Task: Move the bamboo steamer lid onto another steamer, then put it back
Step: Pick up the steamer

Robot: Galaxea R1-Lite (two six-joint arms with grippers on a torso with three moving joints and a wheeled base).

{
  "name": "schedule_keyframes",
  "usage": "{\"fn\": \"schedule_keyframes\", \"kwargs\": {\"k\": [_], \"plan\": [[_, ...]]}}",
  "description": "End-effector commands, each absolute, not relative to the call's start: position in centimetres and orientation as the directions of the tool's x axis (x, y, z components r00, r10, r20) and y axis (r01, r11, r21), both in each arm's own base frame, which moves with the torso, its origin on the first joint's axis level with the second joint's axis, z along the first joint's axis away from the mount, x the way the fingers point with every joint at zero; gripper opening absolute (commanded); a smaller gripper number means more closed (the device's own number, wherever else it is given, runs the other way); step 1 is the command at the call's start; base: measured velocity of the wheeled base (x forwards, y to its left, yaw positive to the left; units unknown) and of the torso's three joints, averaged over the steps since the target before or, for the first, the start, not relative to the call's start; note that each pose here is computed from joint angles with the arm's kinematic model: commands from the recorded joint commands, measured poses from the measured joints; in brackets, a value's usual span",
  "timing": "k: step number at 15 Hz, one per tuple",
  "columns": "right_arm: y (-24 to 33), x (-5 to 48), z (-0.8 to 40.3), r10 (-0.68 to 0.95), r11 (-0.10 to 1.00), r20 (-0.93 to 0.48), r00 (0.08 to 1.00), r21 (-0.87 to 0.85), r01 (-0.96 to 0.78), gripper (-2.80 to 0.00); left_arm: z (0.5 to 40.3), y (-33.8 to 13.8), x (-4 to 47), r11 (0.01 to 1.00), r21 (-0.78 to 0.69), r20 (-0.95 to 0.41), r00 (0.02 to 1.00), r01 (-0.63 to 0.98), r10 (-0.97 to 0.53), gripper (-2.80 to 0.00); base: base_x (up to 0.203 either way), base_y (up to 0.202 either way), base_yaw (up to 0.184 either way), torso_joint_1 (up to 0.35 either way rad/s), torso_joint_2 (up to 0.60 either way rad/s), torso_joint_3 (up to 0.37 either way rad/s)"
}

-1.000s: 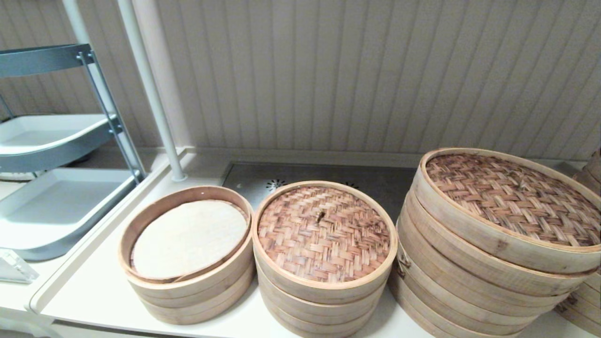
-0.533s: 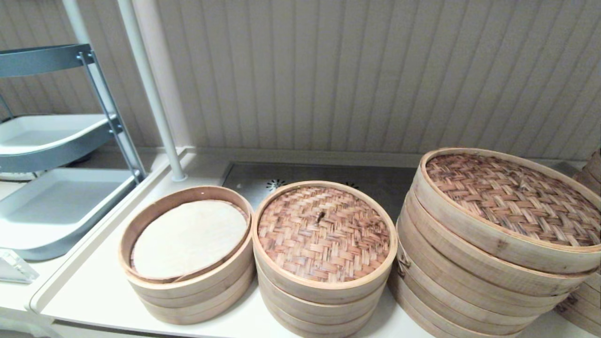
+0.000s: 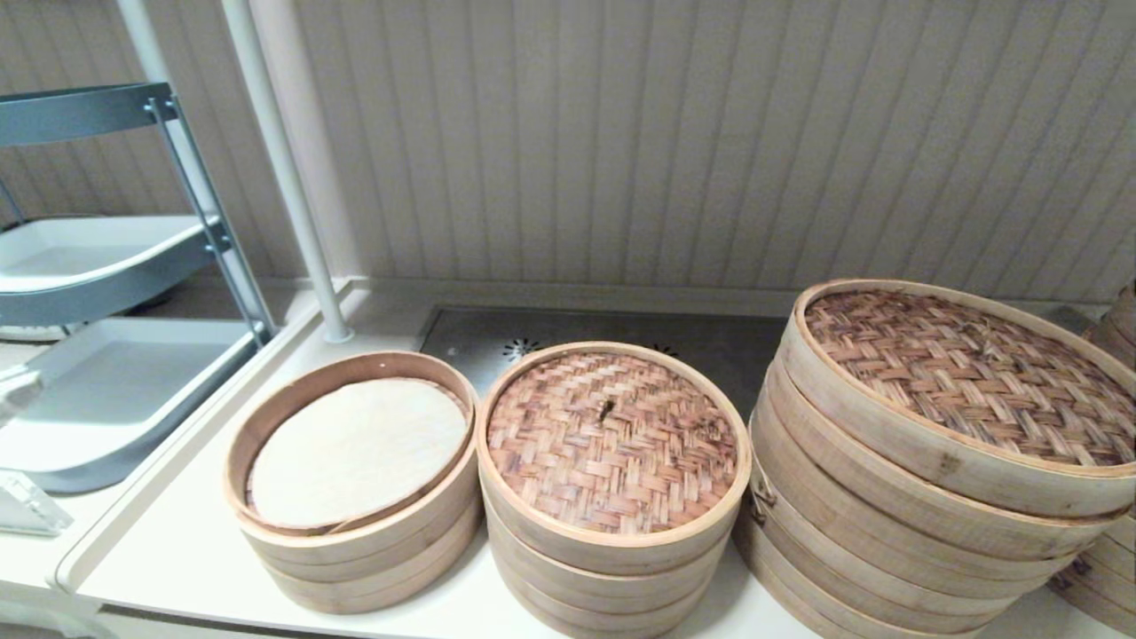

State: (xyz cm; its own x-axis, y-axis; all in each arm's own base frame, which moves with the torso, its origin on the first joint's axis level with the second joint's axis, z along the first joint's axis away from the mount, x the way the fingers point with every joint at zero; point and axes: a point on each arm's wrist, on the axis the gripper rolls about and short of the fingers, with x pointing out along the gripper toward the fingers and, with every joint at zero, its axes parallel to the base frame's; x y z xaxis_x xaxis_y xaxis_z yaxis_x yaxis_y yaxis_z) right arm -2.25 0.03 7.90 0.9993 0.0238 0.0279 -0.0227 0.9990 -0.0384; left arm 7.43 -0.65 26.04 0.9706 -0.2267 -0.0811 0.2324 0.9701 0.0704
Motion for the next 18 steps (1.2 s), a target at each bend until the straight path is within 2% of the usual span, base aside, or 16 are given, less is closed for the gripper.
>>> {"fn": "schedule_keyframes", "kwargs": {"k": [1,5,8,12,18], "plan": [[0.0,-2.1,7.2,0.025,0.999,0.005,1.000,-0.038,-0.024,-2.80,26.7,-1.1,12.8,0.960,0.034,-0.193,0.944,0.278,-0.267,-2.80,0.000,0.000,0.000,0.000,0.00,0.000],[0.0,-2.1,7.2,0.025,0.999,0.004,1.000,-0.038,-0.024,-2.80,25.7,-3.3,19.9,0.935,-0.020,-0.343,0.876,0.354,-0.339,-2.80,0.000,0.000,0.000,0.000,0.00,0.000],[0.0,-2.1,7.2,0.025,0.999,0.005,1.000,-0.038,-0.024,-2.80,23.9,-5.7,22.7,0.922,-0.039,-0.427,0.828,0.385,-0.364,-2.80,0.000,0.000,0.000,0.000,0.00,0.000],[0.0,-2.1,7.2,0.025,0.999,0.005,1.000,-0.038,-0.024,-2.80,21.8,-7.6,23.3,0.896,-0.065,-0.499,0.763,0.439,-0.410,-2.80,0.000,0.000,0.000,0.000,0.00,0.000],[0.0,-2.1,7.2,0.025,0.999,0.005,1.000,-0.038,-0.024,-2.80,22.9,-11.5,22.6,0.831,-0.102,-0.468,0.710,0.547,-0.525,-2.80,0.000,0.000,0.000,0.000,0.00,0.000]]}}
